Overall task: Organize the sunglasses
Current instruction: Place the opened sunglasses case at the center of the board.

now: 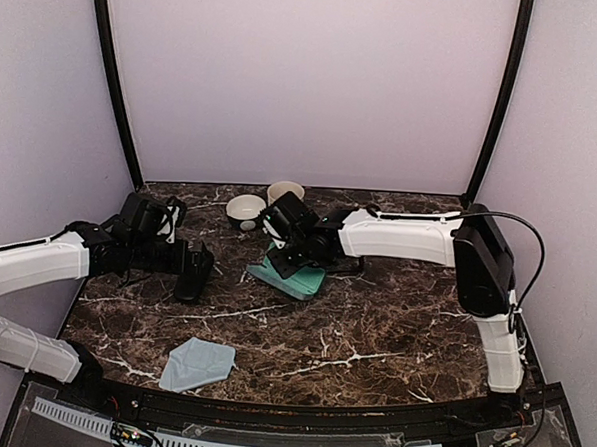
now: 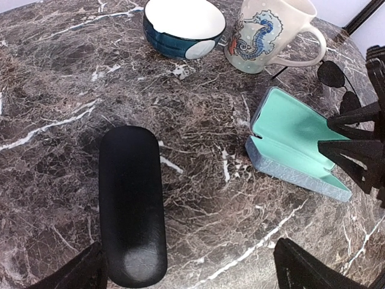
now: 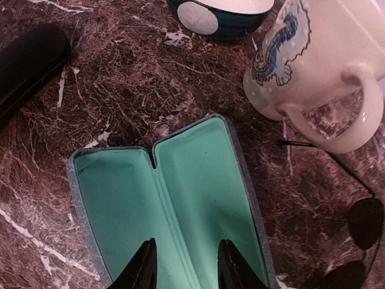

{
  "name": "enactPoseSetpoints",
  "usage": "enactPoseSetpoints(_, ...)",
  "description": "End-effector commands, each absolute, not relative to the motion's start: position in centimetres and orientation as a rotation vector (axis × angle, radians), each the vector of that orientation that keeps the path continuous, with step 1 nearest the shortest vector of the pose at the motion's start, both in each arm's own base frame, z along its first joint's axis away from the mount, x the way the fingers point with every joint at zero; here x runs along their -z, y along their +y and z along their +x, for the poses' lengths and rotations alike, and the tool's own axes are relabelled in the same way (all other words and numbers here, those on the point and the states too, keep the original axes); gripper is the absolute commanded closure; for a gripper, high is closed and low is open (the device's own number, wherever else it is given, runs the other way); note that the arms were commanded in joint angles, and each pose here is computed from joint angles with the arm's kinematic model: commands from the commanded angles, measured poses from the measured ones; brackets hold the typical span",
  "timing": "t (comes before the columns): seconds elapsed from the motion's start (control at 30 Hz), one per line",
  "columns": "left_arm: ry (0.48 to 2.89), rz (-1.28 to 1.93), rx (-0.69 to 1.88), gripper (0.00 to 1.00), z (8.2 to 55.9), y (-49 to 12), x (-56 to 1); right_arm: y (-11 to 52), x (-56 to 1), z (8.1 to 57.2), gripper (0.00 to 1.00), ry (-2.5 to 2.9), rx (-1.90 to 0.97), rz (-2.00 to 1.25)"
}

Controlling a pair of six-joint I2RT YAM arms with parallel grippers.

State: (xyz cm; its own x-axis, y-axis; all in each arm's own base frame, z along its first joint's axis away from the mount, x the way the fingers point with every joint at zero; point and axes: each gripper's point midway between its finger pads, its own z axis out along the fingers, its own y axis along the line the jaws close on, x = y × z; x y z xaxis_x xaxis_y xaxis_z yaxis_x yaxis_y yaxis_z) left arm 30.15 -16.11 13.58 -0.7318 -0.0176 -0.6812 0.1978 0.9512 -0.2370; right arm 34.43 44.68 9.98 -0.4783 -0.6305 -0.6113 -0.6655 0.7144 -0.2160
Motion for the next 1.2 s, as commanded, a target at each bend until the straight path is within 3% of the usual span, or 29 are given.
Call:
enactPoseSetpoints(0.0, 2.345, 0.131, 0.400, 0.02, 30.5, -16.3, -14.0, 46.2, -10.2, 33.2, 0.66, 2.356, -0.445, -0.812)
enactPoseSetpoints(0.27, 2.346, 0.132, 0.407, 0.02, 30.4, -16.4, -13.8, 47.0, -8.6, 30.8, 0.71, 2.404, -0.552, -0.827)
enactPoseSetpoints(0.8, 2.377, 0.139, 0.397, 0.02, 29.9, -16.2, -13.0, 45.9, -7.3, 27.9, 0.69, 2.342, -0.123, -0.963)
enactPoseSetpoints(1.17, 2.522, 0.085, 0.437, 0.08, 23.0, -15.3, -8.8, 50.1, -10.4, 20.8, 0.56, 2.269, -0.732, -1.139)
